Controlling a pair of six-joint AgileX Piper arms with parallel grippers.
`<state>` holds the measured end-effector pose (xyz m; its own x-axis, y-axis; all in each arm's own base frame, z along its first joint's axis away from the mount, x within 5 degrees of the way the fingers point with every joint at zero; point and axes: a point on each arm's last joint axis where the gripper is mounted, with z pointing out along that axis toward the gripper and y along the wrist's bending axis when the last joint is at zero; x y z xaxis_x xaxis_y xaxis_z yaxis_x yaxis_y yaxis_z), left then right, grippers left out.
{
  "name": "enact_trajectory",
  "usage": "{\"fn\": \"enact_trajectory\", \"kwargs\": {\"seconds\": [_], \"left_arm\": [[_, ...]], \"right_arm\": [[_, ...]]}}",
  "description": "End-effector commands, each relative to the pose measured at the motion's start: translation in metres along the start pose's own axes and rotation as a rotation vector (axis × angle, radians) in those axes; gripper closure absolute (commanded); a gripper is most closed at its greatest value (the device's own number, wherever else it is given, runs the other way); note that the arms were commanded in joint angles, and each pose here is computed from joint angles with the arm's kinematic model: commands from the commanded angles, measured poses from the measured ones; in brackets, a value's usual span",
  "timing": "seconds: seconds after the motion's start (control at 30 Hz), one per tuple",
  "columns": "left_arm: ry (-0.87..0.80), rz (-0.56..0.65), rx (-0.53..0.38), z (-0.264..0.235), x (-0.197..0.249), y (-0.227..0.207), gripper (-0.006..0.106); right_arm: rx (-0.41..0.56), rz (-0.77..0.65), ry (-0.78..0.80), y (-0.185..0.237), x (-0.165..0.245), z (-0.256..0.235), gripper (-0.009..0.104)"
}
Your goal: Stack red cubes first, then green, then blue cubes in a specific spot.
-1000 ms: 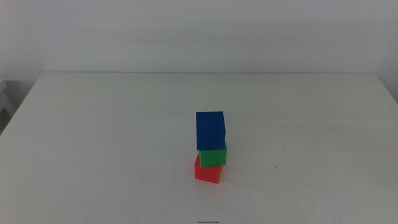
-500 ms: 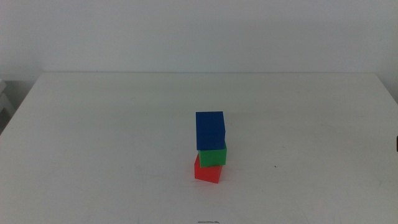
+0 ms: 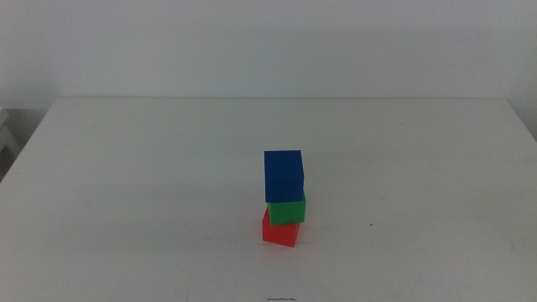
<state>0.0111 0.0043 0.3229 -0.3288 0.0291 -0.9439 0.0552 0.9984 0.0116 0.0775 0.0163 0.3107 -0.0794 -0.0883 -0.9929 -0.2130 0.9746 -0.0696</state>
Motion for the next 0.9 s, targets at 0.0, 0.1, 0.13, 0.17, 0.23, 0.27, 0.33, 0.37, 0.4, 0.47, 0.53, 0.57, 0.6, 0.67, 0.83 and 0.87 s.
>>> {"fn": "enact_trajectory", "kwargs": {"seconds": [0.0,0.1,0.13,0.17,0.23,0.27,0.33,0.37,0.4,0.47,0.53,0.57,0.6,0.67,0.83,0.87], "left_arm": [[-0.186,-0.026,0.036,0.005,-0.006,-0.003,0.007],[-0.296,-0.022,0.042,0.018,0.009,-0.004,0.007],[-0.338,-0.023,0.046,0.023,0.013,-0.005,0.007],[-0.38,-0.022,0.049,0.028,0.018,-0.006,0.007],[-0.457,-0.022,0.056,0.036,0.027,-0.007,0.007],[-0.476,-0.022,0.059,0.043,0.036,-0.007,0.007],[-0.516,-0.021,0.064,0.053,0.049,-0.008,0.007],[-0.518,-0.021,0.066,0.058,0.057,-0.009,0.007],[-0.512,-0.02,0.067,0.064,0.064,-0.009,0.007],[-0.498,-0.019,0.069,0.072,0.077,-0.01,0.007],[-0.468,-0.018,0.07,0.079,0.09,-0.01,0.007],[-0.454,-0.017,0.07,0.081,0.093,-0.01,0.007],[-0.416,-0.016,0.067,0.082,0.095,-0.01,0.007],[-0.406,-0.016,0.067,0.082,0.096,-0.01,0.007],[-0.405,-0.016,0.067,0.082,0.096,-0.01,0.007],[-0.405,-0.016,0.067,0.082,0.096,-0.01,0.007]], "right_arm": [[0.061,0.02,-0.14,-0.004,-0.001,-0.006,0.015],[0.133,0.051,-0.129,-0.007,0.022,-0.012,0.015],[0.157,0.059,-0.127,-0.007,0.029,-0.013,0.015],[0.18,0.063,-0.124,-0.008,0.034,-0.014,0.015],[0.218,0.07,-0.118,-0.009,0.048,-0.016,0.015],[0.229,0.07,-0.119,-0.009,0.052,-0.018,0.015],[0.242,0.071,-0.114,-0.008,0.064,-0.019,0.015],[0.244,0.071,-0.108,-0.008,0.07,-0.019,0.015],[0.243,0.071,-0.105,-0.008,0.075,-0.019,0.015],[0.243,0.072,-0.097,-0.007,0.085,-0.018,0.015],[0.242,0.074,-0.081,-0.006,0.097,-0.017,0.015],[0.242,0.075,-0.077,-0.005,0.101,-0.017,0.015],[0.242,0.076,-0.069,-0.005,0.106,-0.016,0.015],[0.24,0.079,-0.049,-0.004,0.116,-0.015,0.015],[0.238,0.084,-0.023,-0.004,0.118,-0.015,0.015],[0.238,0.084,-0.023,-0.004,0.118,-0.015,0.015]]}}
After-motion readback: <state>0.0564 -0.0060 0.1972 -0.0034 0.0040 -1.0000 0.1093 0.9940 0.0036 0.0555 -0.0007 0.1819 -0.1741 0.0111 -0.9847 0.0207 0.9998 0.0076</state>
